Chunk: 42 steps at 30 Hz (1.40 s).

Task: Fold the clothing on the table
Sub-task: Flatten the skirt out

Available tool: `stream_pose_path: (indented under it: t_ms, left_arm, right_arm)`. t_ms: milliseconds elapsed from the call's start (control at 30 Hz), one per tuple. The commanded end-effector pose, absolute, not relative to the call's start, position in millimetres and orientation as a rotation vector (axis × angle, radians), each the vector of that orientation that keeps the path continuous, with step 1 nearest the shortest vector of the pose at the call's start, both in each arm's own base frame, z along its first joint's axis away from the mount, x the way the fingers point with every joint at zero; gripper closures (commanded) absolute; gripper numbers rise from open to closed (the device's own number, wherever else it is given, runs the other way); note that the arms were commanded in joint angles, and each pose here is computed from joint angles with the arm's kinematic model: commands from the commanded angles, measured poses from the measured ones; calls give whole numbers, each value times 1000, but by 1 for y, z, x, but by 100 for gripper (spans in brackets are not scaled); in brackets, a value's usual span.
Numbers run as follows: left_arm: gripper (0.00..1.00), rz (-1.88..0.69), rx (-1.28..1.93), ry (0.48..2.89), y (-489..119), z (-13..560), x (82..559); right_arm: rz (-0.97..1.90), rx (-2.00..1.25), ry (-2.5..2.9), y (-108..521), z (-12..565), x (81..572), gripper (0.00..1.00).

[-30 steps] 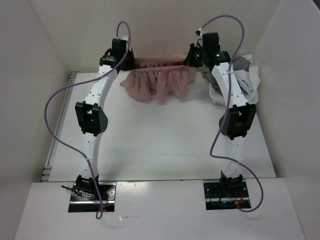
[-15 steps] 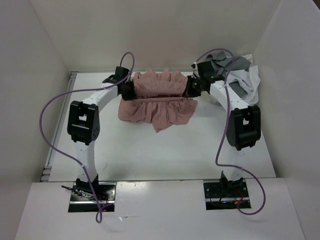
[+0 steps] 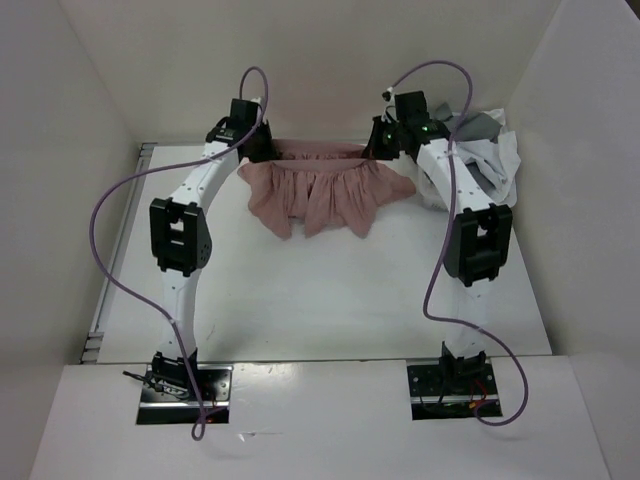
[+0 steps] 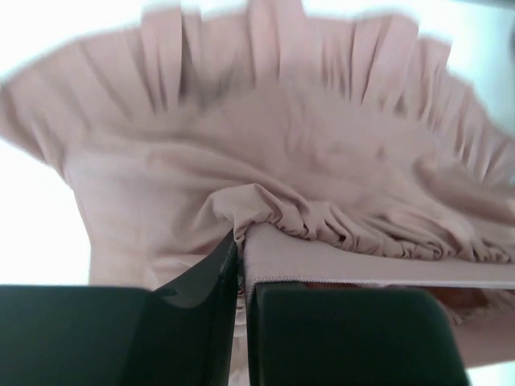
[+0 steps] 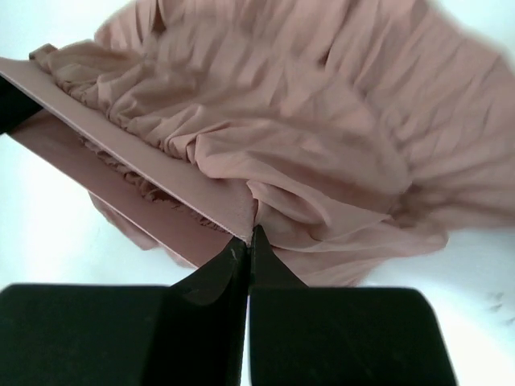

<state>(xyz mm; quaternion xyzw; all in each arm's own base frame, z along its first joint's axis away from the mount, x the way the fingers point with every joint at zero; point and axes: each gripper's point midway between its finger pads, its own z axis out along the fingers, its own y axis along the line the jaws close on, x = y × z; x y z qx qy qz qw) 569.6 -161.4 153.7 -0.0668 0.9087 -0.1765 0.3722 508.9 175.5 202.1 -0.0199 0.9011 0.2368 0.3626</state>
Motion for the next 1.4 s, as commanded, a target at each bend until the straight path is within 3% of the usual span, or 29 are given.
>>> stream_pose_path:
  t_ms: [0, 33, 67, 100, 133, 167, 233, 400, 533, 700, 833, 1000, 1200, 1367]
  left_arm:
    - [87, -324, -227, 2267, -114, 172, 604]
    - [85, -310, -244, 2301, -108, 157, 609]
    - [85, -315, -224, 2204, -108, 196, 625]
    - [85, -296, -233, 2209, -106, 200, 625]
    - [85, -286, -226, 2236, -107, 178, 634]
    - [85, -300, -218, 2115, -106, 225, 643]
    - [85, -332, -239, 2140, -106, 211, 645]
    - [84, -293, -212, 2137, -97, 215, 644]
    - [88, -259, -163, 2221, -105, 181, 638]
    - [91, -312, -82, 2234, -125, 176, 634]
    - [91, -321, -52, 2223, -126, 178, 632]
    - [92, -268, -21, 2068, -122, 223, 634]
    - [91, -304, 12, 1995, -122, 266, 633]
    - [92, -329, 85, 2037, -112, 263, 615]
  right_arm:
    - [476, -42, 2215, 148, 245, 544, 100]
    - [473, -35, 2165, 143, 271, 553, 100]
    - [471, -32, 2189, 145, 257, 564, 100]
    - [465, -20, 2180, 139, 260, 571, 100]
    - [460, -12, 2126, 132, 287, 578, 100]
    - [458, -8, 2154, 133, 268, 588, 100]
    - [467, 10, 2088, 123, 291, 598, 100]
    - [491, 13, 2122, 117, 284, 591, 100]
    - [503, -2, 2248, 119, 228, 572, 100]
    - [510, -47, 2270, 119, 208, 553, 100]
    - [506, -100, 2208, 120, 225, 550, 100]
    - [364, -97, 2137, 105, 230, 558, 100]
    - [330, -88, 2073, 97, 277, 582, 100]
    - [396, -99, 2117, 100, 280, 554, 100]
